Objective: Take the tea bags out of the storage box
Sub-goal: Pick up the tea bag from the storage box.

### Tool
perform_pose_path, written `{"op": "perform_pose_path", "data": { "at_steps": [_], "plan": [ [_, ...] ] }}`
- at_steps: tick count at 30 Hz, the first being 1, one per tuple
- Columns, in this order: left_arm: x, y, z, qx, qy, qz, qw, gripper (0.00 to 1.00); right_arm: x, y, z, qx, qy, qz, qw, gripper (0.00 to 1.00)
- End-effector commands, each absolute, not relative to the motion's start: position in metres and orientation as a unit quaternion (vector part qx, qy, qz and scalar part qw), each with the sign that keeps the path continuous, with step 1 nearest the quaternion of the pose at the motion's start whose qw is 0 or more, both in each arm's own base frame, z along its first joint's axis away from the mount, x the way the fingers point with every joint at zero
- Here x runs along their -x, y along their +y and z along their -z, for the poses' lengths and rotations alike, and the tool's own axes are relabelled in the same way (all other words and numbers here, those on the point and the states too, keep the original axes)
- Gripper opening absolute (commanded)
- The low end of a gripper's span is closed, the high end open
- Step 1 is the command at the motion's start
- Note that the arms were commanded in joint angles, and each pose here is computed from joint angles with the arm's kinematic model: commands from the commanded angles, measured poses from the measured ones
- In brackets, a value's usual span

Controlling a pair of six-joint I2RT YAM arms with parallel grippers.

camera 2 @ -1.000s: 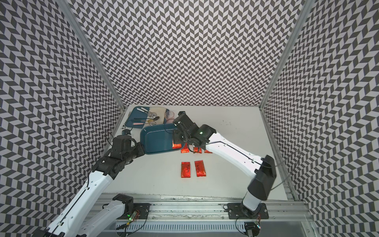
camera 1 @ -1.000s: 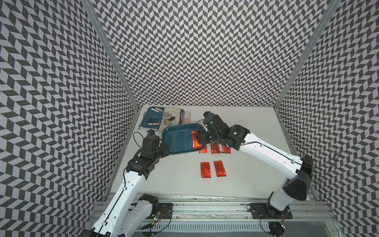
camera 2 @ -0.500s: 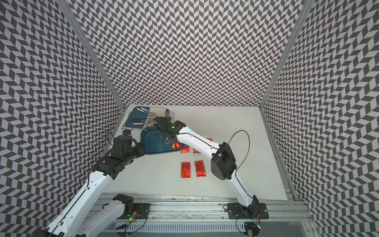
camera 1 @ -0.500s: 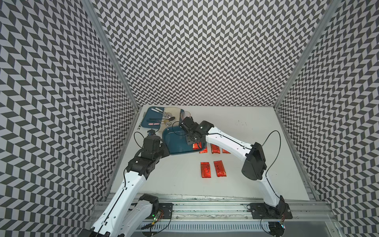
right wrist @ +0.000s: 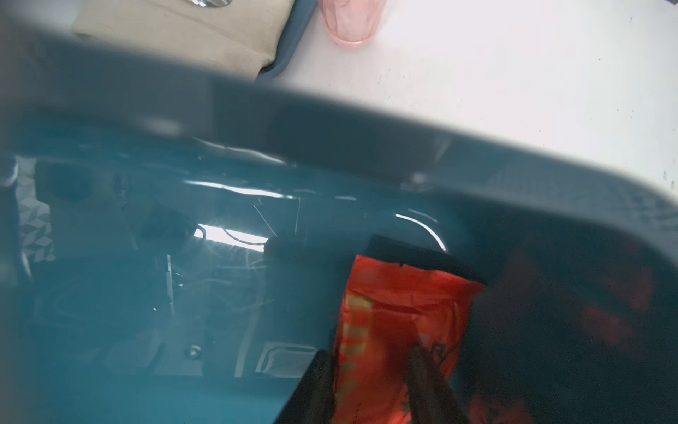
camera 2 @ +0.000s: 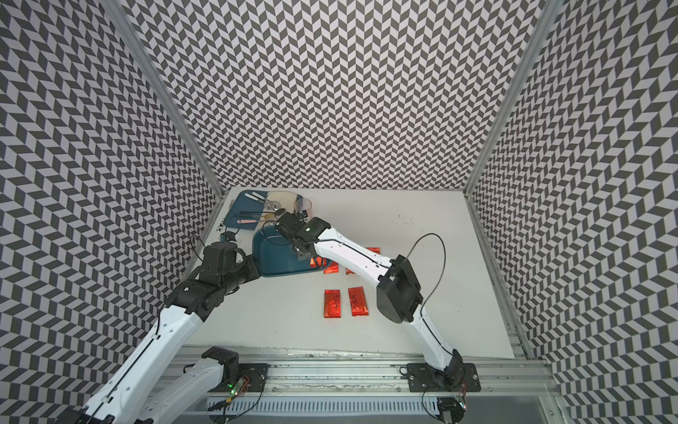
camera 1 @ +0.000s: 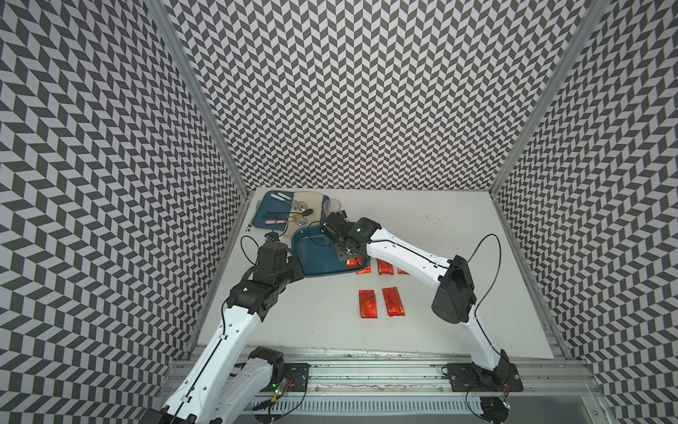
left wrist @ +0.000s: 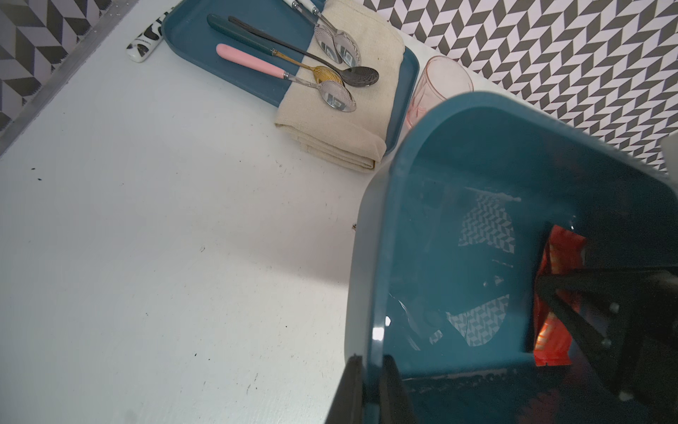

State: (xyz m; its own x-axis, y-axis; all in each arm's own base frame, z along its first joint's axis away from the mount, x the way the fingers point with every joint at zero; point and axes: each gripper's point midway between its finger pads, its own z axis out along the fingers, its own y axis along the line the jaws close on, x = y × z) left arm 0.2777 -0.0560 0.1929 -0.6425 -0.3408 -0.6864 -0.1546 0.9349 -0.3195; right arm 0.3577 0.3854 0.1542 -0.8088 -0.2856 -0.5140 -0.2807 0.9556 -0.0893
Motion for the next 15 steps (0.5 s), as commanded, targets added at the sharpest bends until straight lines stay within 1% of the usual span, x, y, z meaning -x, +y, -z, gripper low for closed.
{"op": "perform_pose_path", "data": {
  "at_steps": [1, 3, 6, 14, 15],
  "plan": [
    [-0.282, -0.058, -0.201, 0.143, 0.89, 0.125, 0.415, 0.0, -0.362, 0.387, -0.164, 0.147, 0.947, 0.005, 0.285, 0.28],
    [-0.282, -0.058, -0.201, 0.144, 0.89, 0.125, 0.415, 0.0, -0.362, 0.387, -0.165, 0.149, 0.946, 0.004, 0.287, 0.22],
    [-0.282, -0.058, -0.202, 0.144, 0.889, 0.126, 0.416, 0.0, -0.363, 0.387, -0.168, 0.149, 0.945, 0.004, 0.29, 0.18],
    [-0.282, -0.058, -0.202, 0.143, 0.889, 0.126, 0.415, 0.0, -0.362, 0.39, -0.193, 0.146, 0.94, -0.025, 0.308, 0.01],
    [-0.282, -0.058, -0.202, 0.143, 0.889, 0.125, 0.416, 0.0, -0.36, 0.391, -0.197, 0.147, 0.939, -0.031, 0.308, 0.0]
  ]
}}
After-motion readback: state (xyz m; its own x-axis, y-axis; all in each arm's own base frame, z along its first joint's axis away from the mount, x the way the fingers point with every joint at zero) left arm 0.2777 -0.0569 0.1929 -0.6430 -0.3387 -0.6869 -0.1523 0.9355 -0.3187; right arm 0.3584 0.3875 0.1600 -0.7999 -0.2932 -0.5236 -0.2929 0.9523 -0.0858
